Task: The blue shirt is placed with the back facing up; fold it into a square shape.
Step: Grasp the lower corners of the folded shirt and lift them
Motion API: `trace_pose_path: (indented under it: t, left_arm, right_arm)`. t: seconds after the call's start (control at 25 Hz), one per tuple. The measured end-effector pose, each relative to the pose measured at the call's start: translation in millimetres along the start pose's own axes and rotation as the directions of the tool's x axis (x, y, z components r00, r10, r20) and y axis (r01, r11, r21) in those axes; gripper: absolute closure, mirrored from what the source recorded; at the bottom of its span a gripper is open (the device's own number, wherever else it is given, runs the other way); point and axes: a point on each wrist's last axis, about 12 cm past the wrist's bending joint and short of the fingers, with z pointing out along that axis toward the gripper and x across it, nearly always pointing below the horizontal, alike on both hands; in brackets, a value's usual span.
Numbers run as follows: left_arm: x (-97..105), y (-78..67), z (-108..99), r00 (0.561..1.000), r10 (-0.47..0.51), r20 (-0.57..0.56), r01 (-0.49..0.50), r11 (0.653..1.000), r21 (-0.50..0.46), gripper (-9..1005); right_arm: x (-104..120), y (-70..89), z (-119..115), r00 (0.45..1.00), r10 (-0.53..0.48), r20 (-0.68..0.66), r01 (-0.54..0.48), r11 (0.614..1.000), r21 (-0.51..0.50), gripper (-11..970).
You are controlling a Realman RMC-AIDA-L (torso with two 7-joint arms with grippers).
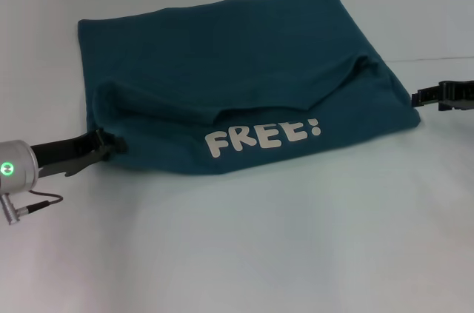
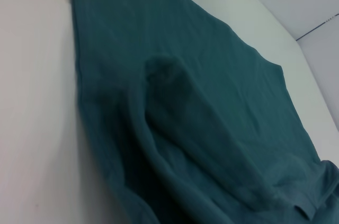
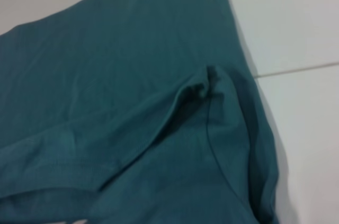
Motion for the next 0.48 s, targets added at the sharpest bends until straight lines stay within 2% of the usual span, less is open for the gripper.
trace_pose_path:
  t: [0.48]
  left_arm:
    - [-1,-0.6,0,1.0,-0.004,0.005,0.004,1.0,0.004,970]
  right_arm:
    - [7,6.7,25,0.999,-0.031,0.029,0.029,0.997,0.076,352]
